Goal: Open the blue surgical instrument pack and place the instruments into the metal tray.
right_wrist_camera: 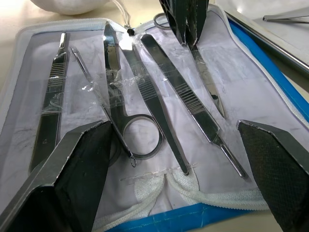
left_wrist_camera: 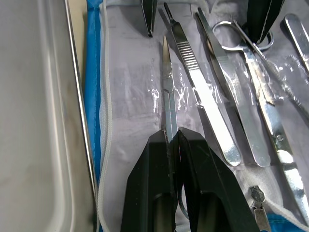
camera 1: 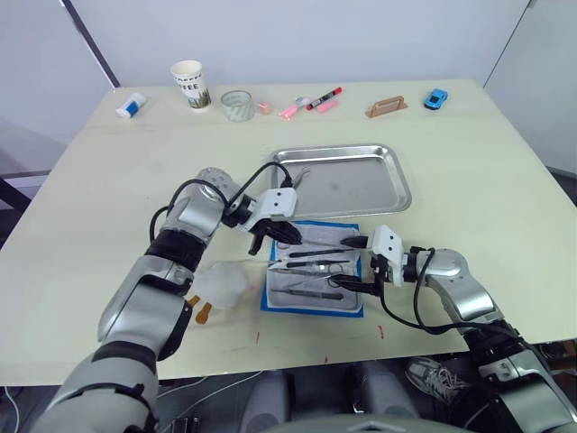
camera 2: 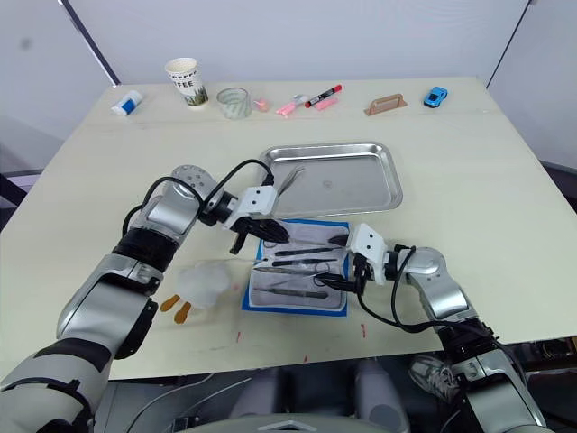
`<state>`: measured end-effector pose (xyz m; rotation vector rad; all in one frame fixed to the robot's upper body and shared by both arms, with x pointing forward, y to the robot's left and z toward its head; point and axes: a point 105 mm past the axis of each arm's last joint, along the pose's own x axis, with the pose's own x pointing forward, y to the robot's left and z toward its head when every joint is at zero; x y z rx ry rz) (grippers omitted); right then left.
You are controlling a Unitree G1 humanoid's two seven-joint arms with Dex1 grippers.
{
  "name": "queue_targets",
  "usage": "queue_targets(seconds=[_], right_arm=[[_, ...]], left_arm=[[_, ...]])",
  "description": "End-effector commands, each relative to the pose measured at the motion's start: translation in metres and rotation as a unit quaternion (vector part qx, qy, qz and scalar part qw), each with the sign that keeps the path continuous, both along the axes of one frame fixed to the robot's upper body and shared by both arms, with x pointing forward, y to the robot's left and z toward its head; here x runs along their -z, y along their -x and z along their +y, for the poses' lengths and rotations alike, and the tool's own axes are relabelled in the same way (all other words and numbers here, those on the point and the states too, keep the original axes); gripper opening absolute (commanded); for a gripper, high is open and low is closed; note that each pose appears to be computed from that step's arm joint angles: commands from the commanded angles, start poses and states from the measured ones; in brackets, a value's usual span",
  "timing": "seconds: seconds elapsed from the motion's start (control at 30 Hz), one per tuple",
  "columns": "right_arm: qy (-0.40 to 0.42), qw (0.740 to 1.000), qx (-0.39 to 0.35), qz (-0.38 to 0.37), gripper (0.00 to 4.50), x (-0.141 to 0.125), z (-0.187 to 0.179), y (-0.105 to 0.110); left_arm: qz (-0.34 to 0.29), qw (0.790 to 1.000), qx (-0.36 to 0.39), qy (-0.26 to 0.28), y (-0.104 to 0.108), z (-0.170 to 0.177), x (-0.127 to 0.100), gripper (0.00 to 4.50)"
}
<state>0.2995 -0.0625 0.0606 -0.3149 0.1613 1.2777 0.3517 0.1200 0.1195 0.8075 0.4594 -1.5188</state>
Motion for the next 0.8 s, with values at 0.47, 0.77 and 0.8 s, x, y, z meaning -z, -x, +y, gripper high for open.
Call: queue_targets(seconds=[0.47, 0.77, 0.8], right_arm=[[0.097, 0.991, 0.027, 0.088, 4.5, 0.057, -0.011, 0.01], [0.119, 0.987, 0.033, 0.105, 4.5, 0.06, -0.014, 0.01], [0.12, 0.987, 0.033, 0.106, 4.5, 0.061, -0.013, 0.01]], left_arm=[[-0.03, 0.999, 0.012, 0.005, 0.001, 0.0, -0.018, 0.03], [-0.033, 0.999, 0.013, 0.003, 0.001, 0.002, -0.021, 0.03], [-0.033, 0.999, 0.013, 0.003, 0.001, 0.002, -0.022, 0.03]])
